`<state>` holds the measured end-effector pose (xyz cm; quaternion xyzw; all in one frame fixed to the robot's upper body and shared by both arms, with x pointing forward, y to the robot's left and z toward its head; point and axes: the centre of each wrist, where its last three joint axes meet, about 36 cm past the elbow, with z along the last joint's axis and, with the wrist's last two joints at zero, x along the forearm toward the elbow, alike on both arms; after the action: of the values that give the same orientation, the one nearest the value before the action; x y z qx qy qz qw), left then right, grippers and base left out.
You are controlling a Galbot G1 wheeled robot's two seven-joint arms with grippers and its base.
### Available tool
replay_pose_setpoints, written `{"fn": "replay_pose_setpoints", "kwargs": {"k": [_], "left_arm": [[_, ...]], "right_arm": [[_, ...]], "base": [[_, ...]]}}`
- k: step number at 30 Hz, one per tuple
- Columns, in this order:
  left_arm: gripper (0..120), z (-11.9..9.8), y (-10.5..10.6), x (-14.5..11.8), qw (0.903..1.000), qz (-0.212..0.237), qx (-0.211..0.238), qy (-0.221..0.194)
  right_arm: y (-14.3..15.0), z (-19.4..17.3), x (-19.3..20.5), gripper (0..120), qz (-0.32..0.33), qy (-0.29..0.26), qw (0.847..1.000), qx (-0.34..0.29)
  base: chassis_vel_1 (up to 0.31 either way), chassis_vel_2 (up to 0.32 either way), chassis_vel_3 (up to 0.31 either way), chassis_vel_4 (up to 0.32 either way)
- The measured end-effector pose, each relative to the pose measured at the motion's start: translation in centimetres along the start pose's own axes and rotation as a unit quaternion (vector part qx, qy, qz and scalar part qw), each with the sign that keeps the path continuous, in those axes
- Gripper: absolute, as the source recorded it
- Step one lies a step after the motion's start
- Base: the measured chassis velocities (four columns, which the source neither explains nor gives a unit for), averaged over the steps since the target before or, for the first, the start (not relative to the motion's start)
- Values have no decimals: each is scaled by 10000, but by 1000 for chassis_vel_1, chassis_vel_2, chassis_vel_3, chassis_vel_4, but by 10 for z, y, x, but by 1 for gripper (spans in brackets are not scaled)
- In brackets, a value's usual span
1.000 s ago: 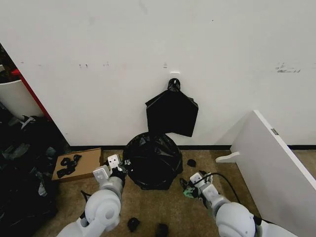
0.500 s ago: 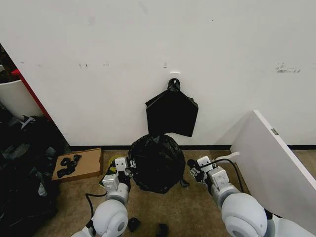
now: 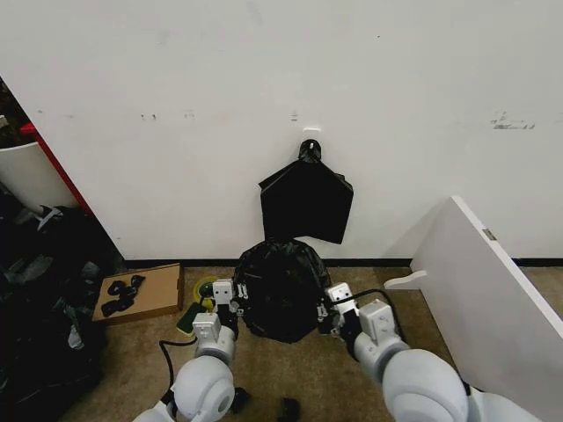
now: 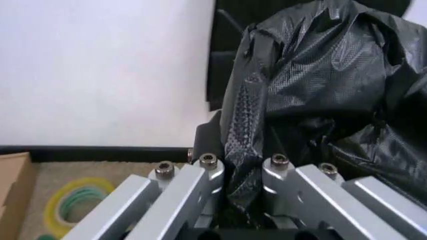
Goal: Place the garbage bag over the trash bin.
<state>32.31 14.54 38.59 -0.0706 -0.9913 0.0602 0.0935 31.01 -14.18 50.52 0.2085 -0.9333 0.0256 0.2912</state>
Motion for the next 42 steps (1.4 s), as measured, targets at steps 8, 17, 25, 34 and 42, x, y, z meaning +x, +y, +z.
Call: {"fn": "replay_pose_setpoints", "kwargs": {"k": [8,17,25,34,42], "left_arm": [[4,7,-8,1,9997,147,-165,-87],[4,7,-8,6,9992,241,-241,-213],[4,6,-7,10,9992,238,-203,-264],[4,5,-3,9,9992,188,-219,-290],[4,5,-3,7,9994,190,-144,-257]], "right_arm": [[23,-7,-61,0,121,419,9985,-324],[41,-3,-121,0,551,692,9960,-104],[42,20,-159,0,1037,999,9893,245],[38,18,-148,0,1121,830,9897,330],[52,4,-121,0,613,523,9963,301]], "base": [[0,0,0,0],[0,0,0,0],[0,0,0,0],[0,0,0,0],[0,0,0,0]]}}
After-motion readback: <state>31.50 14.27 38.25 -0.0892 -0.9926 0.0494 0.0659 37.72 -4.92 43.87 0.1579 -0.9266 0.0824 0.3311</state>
